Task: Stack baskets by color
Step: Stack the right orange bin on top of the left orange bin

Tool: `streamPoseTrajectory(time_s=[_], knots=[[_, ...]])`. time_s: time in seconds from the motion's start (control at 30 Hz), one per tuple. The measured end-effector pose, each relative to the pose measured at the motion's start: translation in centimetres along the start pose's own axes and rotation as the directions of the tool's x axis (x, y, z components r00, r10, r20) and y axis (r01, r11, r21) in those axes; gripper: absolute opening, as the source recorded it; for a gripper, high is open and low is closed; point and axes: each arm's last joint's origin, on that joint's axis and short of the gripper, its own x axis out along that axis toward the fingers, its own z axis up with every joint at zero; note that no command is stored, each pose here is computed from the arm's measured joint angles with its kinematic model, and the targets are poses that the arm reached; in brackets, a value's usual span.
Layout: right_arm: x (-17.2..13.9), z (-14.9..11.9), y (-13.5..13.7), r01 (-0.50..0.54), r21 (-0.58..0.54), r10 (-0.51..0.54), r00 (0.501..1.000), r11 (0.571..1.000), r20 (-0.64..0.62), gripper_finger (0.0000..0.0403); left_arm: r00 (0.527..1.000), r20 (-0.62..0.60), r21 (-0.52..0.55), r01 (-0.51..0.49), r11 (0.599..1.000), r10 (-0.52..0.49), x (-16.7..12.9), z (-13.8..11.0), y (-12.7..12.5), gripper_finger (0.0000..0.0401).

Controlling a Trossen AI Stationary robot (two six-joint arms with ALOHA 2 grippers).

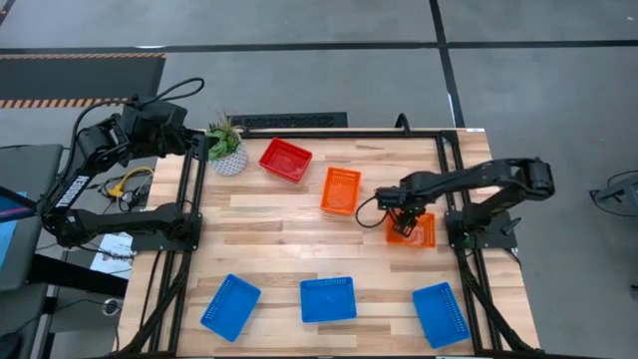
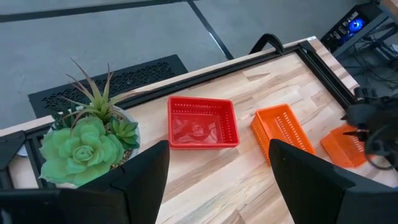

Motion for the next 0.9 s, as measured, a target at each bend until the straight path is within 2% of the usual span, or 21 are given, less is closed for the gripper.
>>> streamPoseTrajectory(time_s=[0.1,0.2,0.3,0.43,0.47,0.57,0.7,0.9], knots=[[1.3,0.6,0.2,0.028,-0.002,-0.028,0.998,1.000,-0.063,0.0217,1.000,0.000,0.001,0.000,1.000,0.000,0.0,0.0,0.0,0.0263],[2.3,1.1,0.7,0.046,-0.012,-0.047,0.994,0.999,-0.101,0.0182,1.000,0.000,0.006,0.000,1.000,0.000,0.0,0.0,0.0,0.0263],[2.7,1.3,1.1,0.053,-0.027,-0.056,0.990,0.998,-0.126,0.0123,1.000,-0.001,0.006,-0.001,1.000,0.001,0.0,0.0,0.0,0.0263],[2.3,1.7,1.5,0.034,-0.034,-0.038,0.993,0.999,-0.116,0.0025,1.000,0.000,0.015,-0.001,1.000,0.001,0.0,0.0,0.0,0.0263],[2.1,1.8,1.5,0.024,-0.031,-0.028,0.994,0.999,-0.108,0.0015,1.000,-0.001,0.015,-0.001,1.000,0.001,0.0,0.0,0.0,0.0263],[1.6,2.2,1.2,-0.012,0.000,0.012,0.995,1.000,-0.094,0.0014,1.000,-0.001,0.015,-0.001,1.000,0.001,0.0,0.0,0.0,0.0263],[1.4,2.7,0.2,-0.051,0.110,0.062,0.994,0.993,-0.095,0.0007,1.000,-0.001,0.015,-0.001,1.000,0.001,0.0,0.0,0.0,0.0263],[0.7,2.9,-1.7,-0.111,0.282,0.137,0.988,0.953,-0.074,0.0005,1.000,-0.001,0.015,-0.001,1.000,0.001,0.0,0.0,0.0,0.0263]])
